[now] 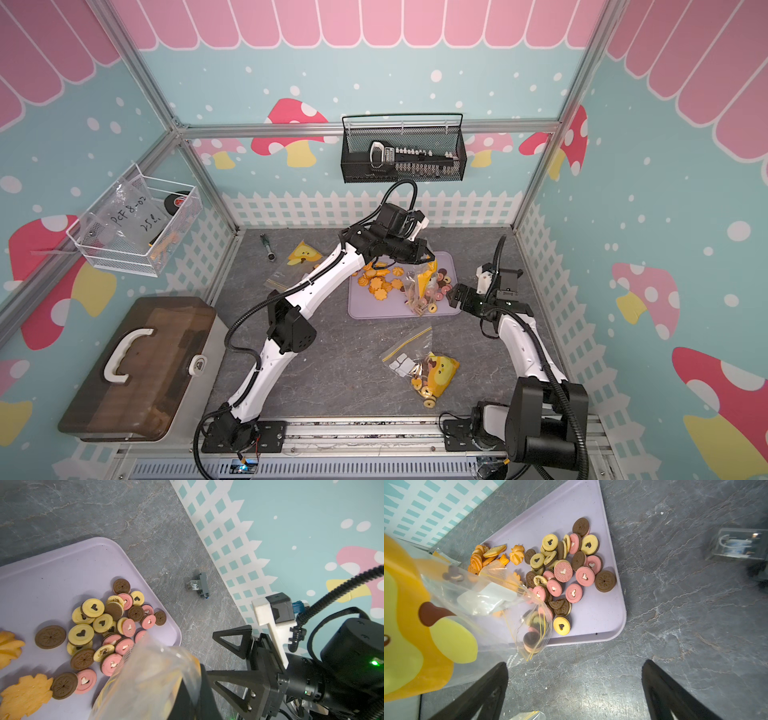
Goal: Pour cookies out of the ziploc bag
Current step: 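Pour the cookies out of the ziploc bag onto the tray, then place the ziploc bag at the center of the board, then open the ziploc bag at the center of the board.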
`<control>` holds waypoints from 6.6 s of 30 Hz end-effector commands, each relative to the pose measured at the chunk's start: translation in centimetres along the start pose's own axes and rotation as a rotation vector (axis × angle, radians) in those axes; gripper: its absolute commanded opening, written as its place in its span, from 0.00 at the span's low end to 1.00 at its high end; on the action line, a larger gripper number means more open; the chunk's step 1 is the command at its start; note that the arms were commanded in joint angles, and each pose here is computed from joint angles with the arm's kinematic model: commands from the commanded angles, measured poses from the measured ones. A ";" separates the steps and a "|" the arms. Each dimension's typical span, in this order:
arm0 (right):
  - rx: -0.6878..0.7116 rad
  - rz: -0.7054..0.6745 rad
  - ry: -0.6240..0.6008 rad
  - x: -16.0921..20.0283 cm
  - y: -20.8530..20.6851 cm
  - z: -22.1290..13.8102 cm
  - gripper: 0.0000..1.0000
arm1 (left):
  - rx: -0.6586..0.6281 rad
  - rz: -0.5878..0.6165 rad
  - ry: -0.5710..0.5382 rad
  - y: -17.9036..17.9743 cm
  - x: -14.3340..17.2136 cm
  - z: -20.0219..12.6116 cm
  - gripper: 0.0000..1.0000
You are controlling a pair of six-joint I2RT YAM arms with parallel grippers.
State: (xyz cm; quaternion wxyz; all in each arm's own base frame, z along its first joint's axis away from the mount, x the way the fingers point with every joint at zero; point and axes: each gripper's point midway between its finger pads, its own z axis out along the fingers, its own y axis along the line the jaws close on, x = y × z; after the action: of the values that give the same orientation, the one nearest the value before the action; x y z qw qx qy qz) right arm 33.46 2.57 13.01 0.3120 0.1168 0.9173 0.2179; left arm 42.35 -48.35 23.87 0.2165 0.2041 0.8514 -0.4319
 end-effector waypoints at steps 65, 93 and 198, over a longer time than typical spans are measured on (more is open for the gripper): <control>-0.042 0.013 -0.014 -0.9 1.1 -0.8 0.99 | -0.701 -0.556 -0.272 19.0 23.7 -34.0 0.99; -0.060 -0.002 0.059 2.7 2.8 -4.5 0.99 | -0.562 -0.264 -0.122 10.7 19.2 -28.2 0.99; 0.082 -0.675 0.498 15.3 11.5 2.3 0.00 | -0.226 -0.417 0.074 13.4 24.0 -12.4 0.79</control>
State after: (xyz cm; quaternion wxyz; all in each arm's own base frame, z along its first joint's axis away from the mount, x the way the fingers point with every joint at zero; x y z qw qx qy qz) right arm 23.97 18.49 7.41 0.1149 -0.2240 0.9644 0.0809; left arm 27.48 -26.41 9.26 0.1189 0.0241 0.9297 -0.3477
